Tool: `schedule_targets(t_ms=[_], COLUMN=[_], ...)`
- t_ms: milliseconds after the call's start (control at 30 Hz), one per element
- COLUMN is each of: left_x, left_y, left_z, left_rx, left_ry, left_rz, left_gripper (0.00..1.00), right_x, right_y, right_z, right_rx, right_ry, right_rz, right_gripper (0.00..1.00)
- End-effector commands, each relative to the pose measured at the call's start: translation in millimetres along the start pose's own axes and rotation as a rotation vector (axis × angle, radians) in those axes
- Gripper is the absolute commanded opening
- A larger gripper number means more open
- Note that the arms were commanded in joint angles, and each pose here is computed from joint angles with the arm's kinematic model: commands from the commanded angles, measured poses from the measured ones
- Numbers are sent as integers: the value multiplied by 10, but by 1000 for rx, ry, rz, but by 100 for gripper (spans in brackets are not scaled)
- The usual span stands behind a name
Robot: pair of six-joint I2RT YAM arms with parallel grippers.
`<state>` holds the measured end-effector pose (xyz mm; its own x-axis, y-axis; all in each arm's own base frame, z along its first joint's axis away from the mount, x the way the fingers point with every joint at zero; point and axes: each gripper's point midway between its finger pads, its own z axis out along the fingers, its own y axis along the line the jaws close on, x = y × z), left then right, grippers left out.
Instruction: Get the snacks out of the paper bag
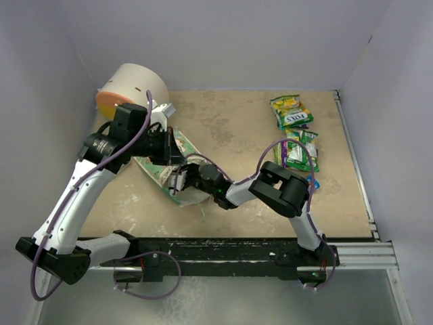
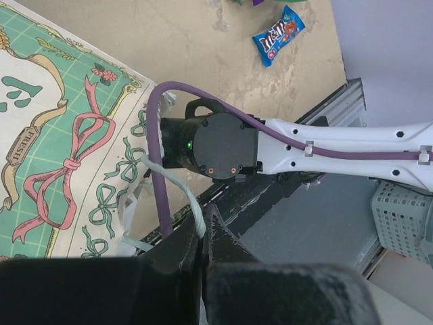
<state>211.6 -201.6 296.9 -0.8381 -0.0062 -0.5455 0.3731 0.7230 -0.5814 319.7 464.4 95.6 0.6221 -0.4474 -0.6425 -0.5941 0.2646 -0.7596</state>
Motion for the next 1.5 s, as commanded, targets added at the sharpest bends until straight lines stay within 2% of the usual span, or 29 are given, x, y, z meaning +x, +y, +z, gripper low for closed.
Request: schedule_targets(t_ms=[0, 133, 400, 733, 967, 1200, 1467], left_x=[-133, -144, -194, -152, -239, -319, -178], left_y=[-190, -206, -241, -268, -344, -315, -252], left_z=[-153, -136, -123, -89, -23, 122, 195], left_rx=[64, 75, 89, 116, 152, 146, 142], left_ry=[-57, -54, -54, -31, -24, -2, 38], left_rz=[66, 70, 72, 55, 14, -46, -113], left_gripper=[0, 0, 0, 0, 0, 0, 0], right_x=[-362, -346, -225, -218, -238, -439, -538], right_y=[-96, 41, 342, 403, 546, 659, 476], right_z=[120, 185, 217, 342, 412, 571, 952], right_rx=[-16, -74, -231, -276, -342, -333, -162], right_ry=[-138, -146, -125, -138, -151, -190, -157], right_rz=[-31, -34, -110, -90, -148, -172, -85], right_gripper=[57, 63, 63, 64, 66, 64, 51])
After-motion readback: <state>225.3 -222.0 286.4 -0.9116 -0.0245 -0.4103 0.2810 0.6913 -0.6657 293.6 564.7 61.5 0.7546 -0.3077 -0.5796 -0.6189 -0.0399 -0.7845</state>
